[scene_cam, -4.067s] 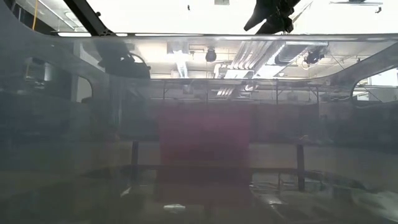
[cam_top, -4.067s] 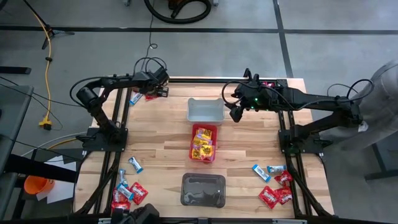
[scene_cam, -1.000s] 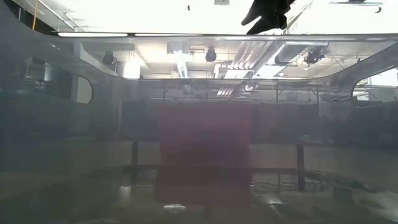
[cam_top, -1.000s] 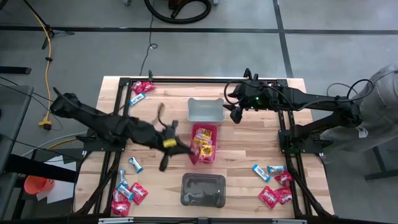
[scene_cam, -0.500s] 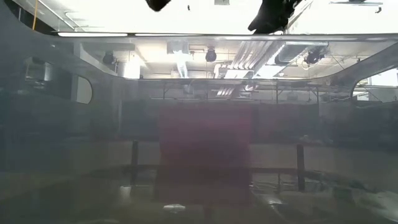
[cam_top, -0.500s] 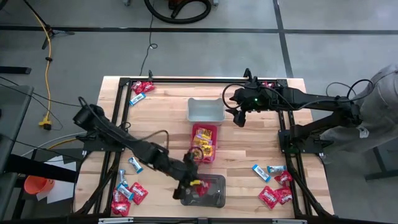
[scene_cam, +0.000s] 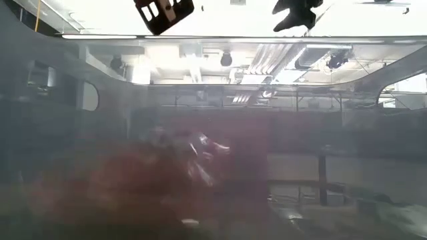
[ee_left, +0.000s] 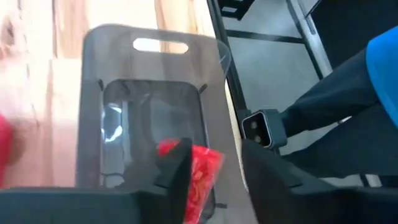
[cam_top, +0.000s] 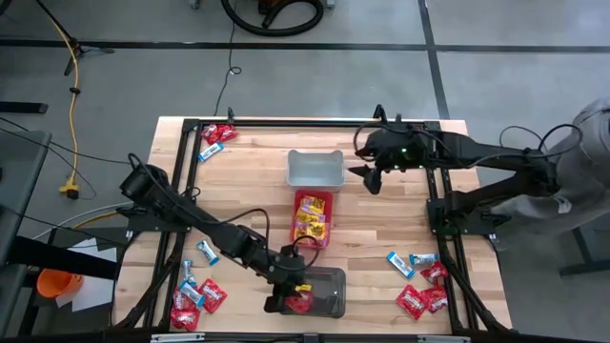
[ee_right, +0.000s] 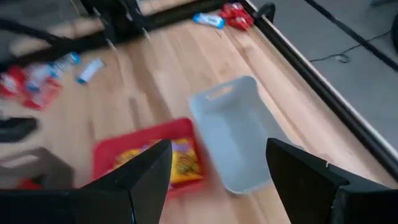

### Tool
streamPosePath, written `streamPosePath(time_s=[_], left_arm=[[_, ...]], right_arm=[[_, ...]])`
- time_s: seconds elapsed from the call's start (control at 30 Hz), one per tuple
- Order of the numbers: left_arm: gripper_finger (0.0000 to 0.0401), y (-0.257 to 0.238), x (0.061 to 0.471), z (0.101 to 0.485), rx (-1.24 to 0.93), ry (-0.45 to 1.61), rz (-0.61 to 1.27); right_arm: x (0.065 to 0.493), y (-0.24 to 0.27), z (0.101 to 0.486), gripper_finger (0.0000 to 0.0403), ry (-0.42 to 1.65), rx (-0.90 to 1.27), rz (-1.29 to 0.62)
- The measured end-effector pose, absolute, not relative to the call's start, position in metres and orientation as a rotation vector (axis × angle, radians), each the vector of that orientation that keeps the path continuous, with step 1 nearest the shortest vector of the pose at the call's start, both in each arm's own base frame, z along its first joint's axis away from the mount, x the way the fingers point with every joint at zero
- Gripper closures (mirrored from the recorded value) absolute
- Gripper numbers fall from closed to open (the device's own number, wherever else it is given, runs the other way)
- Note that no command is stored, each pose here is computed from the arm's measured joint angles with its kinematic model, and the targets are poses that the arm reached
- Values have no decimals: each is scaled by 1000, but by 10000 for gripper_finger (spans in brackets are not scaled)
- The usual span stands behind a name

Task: Sort candy
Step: Put the red candy into the black bin

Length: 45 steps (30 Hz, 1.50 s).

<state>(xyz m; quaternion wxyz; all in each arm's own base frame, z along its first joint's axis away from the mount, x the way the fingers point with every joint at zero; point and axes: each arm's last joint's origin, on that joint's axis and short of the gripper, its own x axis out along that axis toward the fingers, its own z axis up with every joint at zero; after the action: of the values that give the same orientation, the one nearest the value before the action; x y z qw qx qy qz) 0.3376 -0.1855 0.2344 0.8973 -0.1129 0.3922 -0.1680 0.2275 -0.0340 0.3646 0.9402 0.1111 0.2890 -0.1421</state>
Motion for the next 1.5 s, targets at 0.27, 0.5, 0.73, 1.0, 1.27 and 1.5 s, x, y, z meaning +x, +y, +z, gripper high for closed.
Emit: streamPosePath(time_s=[0.27, 0.5, 0.73, 1.0, 1.27, 1.5], left_arm=[[189, -140, 304, 281, -135, 850, -240], [188, -90, 265, 333, -93, 449, -84], [188, -48, 243, 320, -277, 144, 6], [188, -40, 236, 282, -402, 104, 48], [188, -29, 237, 282, -421, 58, 191], [188, -9, 240, 286, -462, 22, 142]], right_arm=[[212, -19, 378, 147, 502, 488, -253], [213, 3, 378, 147, 520, 504, -192], [213, 7, 377, 147, 522, 489, -202], [213, 6, 378, 147, 519, 380, -184], [213, 7, 379, 147, 524, 244, -145], [212, 6, 376, 147, 552, 271, -158]])
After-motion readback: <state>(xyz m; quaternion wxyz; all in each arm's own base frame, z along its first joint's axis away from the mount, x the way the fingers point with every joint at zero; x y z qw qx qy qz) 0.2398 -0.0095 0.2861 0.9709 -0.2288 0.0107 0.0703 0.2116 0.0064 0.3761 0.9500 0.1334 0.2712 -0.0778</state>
